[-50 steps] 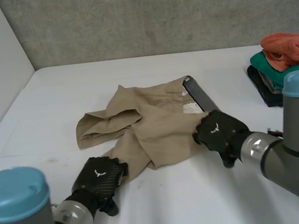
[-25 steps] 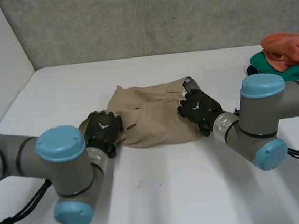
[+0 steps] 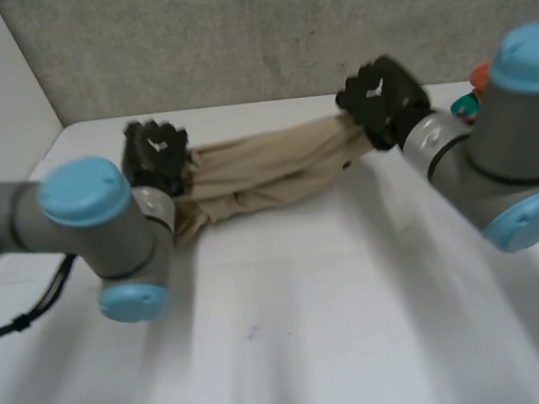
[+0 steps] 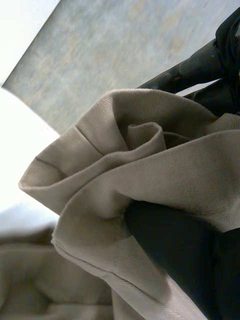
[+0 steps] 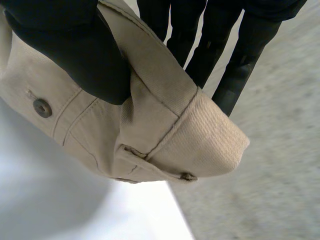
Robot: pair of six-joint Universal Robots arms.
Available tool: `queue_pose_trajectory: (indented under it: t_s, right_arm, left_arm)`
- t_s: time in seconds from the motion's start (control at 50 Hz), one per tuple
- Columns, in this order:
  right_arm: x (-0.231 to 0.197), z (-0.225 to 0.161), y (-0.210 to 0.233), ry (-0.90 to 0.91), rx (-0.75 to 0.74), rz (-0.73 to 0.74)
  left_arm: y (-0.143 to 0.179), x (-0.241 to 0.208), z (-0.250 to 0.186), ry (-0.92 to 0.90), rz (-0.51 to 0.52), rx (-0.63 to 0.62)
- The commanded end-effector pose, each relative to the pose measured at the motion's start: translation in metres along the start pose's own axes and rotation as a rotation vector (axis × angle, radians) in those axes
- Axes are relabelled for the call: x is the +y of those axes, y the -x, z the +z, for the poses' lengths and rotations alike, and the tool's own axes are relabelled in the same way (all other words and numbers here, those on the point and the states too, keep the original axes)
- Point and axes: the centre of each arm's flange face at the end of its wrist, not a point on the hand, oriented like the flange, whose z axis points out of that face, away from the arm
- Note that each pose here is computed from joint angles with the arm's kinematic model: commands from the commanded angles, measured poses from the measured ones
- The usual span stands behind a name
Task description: Fold the laundry.
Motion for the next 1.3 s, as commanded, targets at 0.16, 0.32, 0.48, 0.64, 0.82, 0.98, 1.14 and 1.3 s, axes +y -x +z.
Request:
queue_pose_trajectory:
  t_s: [0.16,0.32,0.48,0.64,0.82,0.98,1.14,1.3]
  right_arm:
    - [-0.089,-0.068,-0.065,0.007,0.090,-0.005]
    - [-0.057,-0.069,-0.042,0.195,-0.057,0.027]
    - [-0.014,-0.026,-0.013,0.216,-0.081,0.054]
    - [-0.044,0.033,-0.071,-0.222,0.422,0.146]
    - [-0.091,0.028,-0.100,-0.549,0.593,0.147]
    - [-0.053,0.024,-0.069,-0.369,0.457,0.161]
    - [0.036,0.016,0.018,-0.002,0.160,0.204]
    - [0.089,-0.009,0.078,0.251,-0.027,0.187]
  left_arm:
    - [0.087,-0.141,-0.087,-0.095,-0.211,0.132]
    - [0.082,-0.122,-0.096,0.094,-0.192,0.268]
    - [0.039,-0.059,-0.036,0.191,-0.176,0.294]
    - [0.070,-0.116,0.043,-0.344,-0.226,0.017]
    - [0.114,-0.175,0.042,-0.691,-0.333,-0.214]
    - [0.087,-0.123,0.031,-0.420,-0.330,-0.099]
    - [0.036,-0.023,-0.002,-0.013,-0.284,0.057]
    - [0.002,0.046,-0.048,0.310,-0.240,0.159]
